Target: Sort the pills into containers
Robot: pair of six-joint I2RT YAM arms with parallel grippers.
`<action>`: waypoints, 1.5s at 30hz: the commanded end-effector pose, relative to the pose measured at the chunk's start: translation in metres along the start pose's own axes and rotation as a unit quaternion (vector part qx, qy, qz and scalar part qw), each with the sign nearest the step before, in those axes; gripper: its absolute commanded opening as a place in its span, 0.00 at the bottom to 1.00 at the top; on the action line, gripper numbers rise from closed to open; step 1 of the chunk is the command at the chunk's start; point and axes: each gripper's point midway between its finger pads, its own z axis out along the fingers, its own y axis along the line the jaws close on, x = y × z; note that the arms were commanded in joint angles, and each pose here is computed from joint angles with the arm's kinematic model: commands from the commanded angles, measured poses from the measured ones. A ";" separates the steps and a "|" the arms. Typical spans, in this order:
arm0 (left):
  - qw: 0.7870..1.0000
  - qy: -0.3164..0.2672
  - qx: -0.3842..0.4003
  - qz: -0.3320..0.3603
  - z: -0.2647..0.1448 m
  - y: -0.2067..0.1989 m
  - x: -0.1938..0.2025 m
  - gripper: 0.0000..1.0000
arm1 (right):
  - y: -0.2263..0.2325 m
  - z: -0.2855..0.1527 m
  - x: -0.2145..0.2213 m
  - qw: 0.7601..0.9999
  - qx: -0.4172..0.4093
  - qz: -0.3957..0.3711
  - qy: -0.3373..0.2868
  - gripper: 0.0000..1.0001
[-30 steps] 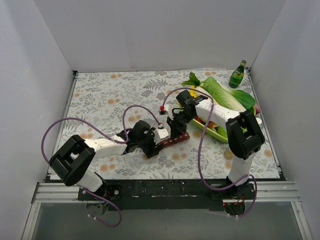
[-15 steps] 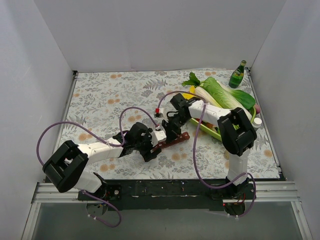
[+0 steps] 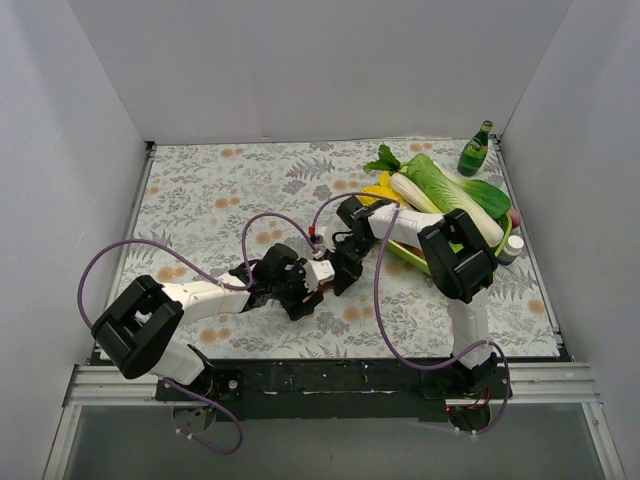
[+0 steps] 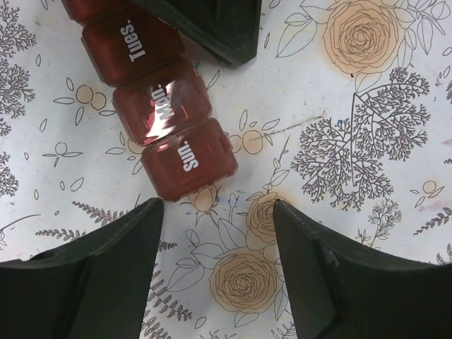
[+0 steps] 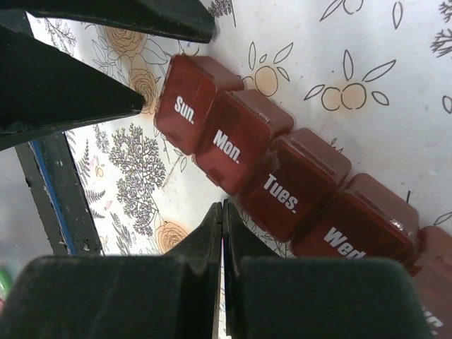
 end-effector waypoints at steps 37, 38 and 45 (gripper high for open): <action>0.880 -0.342 -0.145 -0.295 -0.232 0.041 -0.166 0.98 | 0.070 -0.372 -0.084 0.761 0.436 -0.008 -0.481 0.98; 0.880 -0.343 -0.147 -0.294 -0.234 0.041 -0.166 0.98 | 0.077 -0.380 -0.081 0.749 0.448 -0.009 -0.488 0.98; 0.882 -0.345 -0.143 -0.288 -0.237 0.037 -0.165 0.98 | 0.077 -0.397 -0.060 0.717 0.498 0.010 -0.489 0.98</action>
